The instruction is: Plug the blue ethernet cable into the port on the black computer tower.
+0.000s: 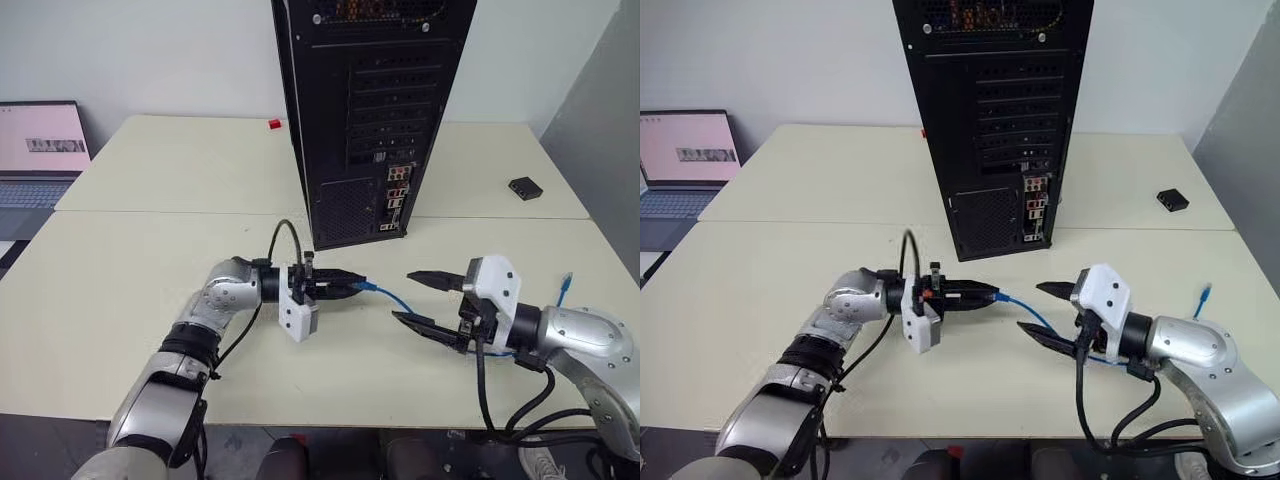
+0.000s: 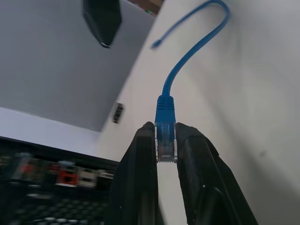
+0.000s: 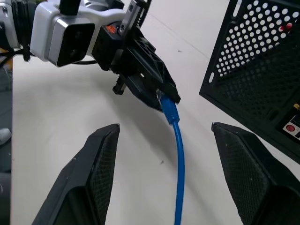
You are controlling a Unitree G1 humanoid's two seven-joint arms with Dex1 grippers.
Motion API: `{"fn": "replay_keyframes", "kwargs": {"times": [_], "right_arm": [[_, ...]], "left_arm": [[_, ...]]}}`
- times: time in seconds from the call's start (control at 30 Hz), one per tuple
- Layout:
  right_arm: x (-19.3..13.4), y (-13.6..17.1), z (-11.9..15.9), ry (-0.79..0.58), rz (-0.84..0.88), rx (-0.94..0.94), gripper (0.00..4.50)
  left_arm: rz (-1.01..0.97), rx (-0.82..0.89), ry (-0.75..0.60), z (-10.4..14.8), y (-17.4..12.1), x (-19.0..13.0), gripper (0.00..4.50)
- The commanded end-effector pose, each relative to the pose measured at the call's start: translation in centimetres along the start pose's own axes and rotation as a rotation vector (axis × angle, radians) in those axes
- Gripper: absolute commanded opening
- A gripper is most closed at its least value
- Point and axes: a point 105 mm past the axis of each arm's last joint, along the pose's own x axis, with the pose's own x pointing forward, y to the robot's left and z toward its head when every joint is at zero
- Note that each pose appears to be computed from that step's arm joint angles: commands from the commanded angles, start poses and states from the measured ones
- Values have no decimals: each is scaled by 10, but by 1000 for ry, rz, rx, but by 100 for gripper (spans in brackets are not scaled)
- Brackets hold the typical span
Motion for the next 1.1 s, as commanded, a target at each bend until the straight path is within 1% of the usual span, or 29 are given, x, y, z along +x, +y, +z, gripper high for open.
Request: {"fn": "replay_keyframes", "kwargs": {"times": [0.03, 0.23, 0.47, 0.53, 0.87, 0.97, 1.03, 1.1], "right_arm": [[1, -1, 9, -39, 1, 11, 331], [25, -6, 11, -108, 39, 81, 331], [51, -15, 1, -104, 113, 142, 331], [58, -19, 2, -109, 141, 158, 331], [67, -26, 1, -105, 190, 193, 331], [68, -27, 1, -109, 189, 199, 282], [69, -26, 1, -107, 192, 199, 235], [70, -27, 2, -112, 191, 205, 201]], "left_arm": [[67, 77, -4, -1, 12, -5, 29], [73, 110, -1, -2, 11, -6, 29], [75, 135, 3, -3, 10, -7, 29], [78, 143, 2, -3, 10, -7, 29], [90, 166, 12, -5, 13, -7, 29], [92, 170, 13, -5, 13, -7, 29], [95, 174, 15, -5, 13, -7, 29], [97, 176, 15, -5, 14, -6, 29]]}}
